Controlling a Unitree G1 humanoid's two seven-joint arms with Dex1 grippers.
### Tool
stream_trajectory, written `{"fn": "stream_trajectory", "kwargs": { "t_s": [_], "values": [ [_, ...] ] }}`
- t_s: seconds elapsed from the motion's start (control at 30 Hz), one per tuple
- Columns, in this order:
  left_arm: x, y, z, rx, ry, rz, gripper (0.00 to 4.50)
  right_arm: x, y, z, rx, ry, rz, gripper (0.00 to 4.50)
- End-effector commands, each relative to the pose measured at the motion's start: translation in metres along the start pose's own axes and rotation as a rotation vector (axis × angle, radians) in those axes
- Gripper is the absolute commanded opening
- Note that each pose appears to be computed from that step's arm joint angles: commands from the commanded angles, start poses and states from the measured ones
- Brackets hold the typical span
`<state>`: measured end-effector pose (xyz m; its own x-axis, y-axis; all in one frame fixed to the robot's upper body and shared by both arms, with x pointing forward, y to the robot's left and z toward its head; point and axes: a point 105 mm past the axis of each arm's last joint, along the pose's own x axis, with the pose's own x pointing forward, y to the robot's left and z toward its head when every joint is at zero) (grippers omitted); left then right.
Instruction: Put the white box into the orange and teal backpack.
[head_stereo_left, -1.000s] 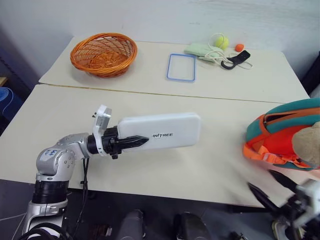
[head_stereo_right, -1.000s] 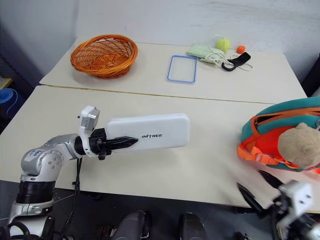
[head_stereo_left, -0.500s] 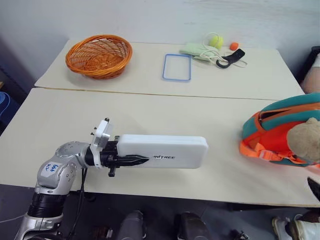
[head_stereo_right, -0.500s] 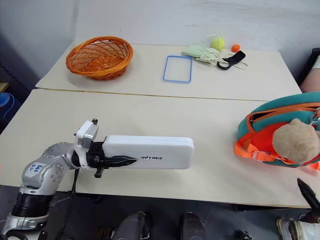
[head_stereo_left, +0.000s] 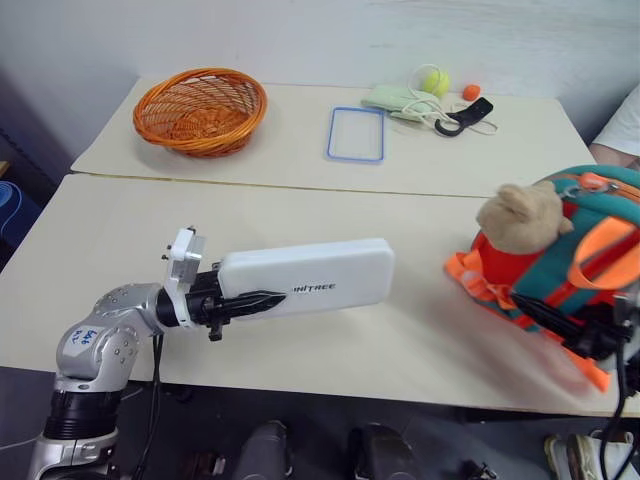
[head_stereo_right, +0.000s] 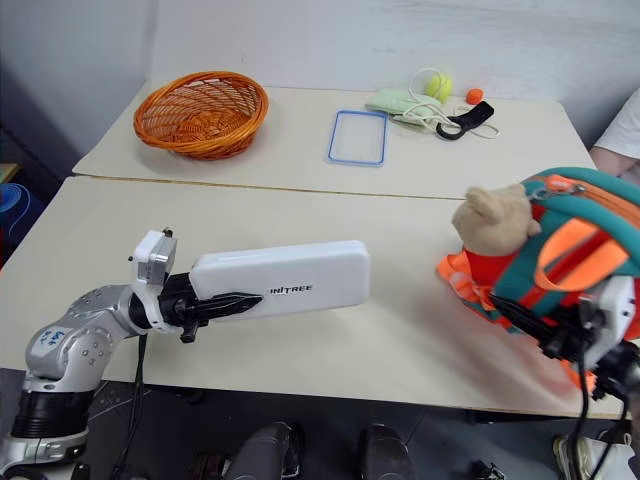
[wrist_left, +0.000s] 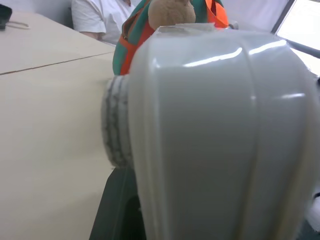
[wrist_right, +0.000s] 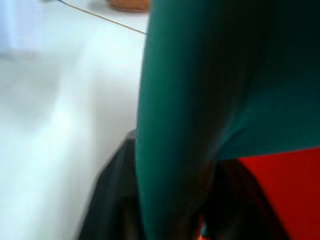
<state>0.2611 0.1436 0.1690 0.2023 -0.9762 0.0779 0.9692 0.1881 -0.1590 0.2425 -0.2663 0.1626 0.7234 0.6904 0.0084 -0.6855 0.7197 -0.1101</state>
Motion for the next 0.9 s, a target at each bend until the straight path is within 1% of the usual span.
{"fn": "stream_trajectory", "kwargs": {
  "t_s": [0.03, 0.1, 0.2, 0.33, 0.4, 0.5, 0.57, 0.63, 0.7, 0.73, 0.8, 0.83, 0.9],
  "values": [
    [-0.005, -0.005, 0.016, 0.049, -0.047, 0.019, 1.29, 0.016, 0.007, 0.013, -0.019, -0.073, 0.044, 0.06],
    [-0.008, -0.001, 0.019, 0.048, -0.072, 0.055, 1.29, 0.029, 0.011, 0.018, -0.022, -0.121, 0.067, 0.01],
    [-0.010, 0.006, 0.027, 0.038, -0.128, 0.108, 1.29, 0.053, 0.024, 0.025, -0.016, -0.172, 0.153, 0.01],
    [-0.026, 0.023, 0.036, 0.010, -0.212, 0.227, 1.29, 0.101, 0.063, 0.043, -0.006, -0.259, 0.358, 0.01],
    [-0.034, 0.028, 0.037, 0.000, -0.221, 0.266, 1.29, 0.118, 0.079, 0.050, 0.002, -0.292, 0.439, 0.01],
    [-0.059, 0.038, 0.032, -0.020, -0.228, 0.372, 1.29, 0.144, 0.116, 0.066, 0.027, -0.337, 0.634, 0.01],
    [-0.073, 0.044, 0.023, -0.042, -0.218, 0.436, 1.29, 0.148, 0.134, 0.070, 0.045, -0.332, 0.742, 0.01],
    [-0.082, 0.046, 0.017, -0.047, -0.193, 0.473, 1.29, 0.141, 0.146, 0.069, 0.064, -0.289, 0.829, 0.01],
    [-0.087, 0.046, 0.019, -0.036, -0.197, 0.493, 1.29, 0.129, 0.151, 0.070, 0.087, -0.265, 0.874, 0.01],
    [-0.090, 0.046, 0.026, -0.020, -0.232, 0.507, 1.29, 0.123, 0.148, 0.071, 0.111, -0.251, 0.868, 0.01],
    [-0.100, 0.047, 0.053, -0.004, -0.390, 0.555, 1.29, 0.111, 0.139, 0.070, 0.126, -0.200, 0.844, 0.01],
    [-0.103, 0.044, 0.065, 0.016, -0.444, 0.560, 1.29, 0.107, 0.133, 0.066, 0.125, -0.164, 0.823, 0.01],
    [-0.108, 0.031, 0.085, 0.048, -0.510, 0.537, 1.29, 0.101, 0.115, 0.063, 0.117, -0.126, 0.743, 0.01]
  ]
}}
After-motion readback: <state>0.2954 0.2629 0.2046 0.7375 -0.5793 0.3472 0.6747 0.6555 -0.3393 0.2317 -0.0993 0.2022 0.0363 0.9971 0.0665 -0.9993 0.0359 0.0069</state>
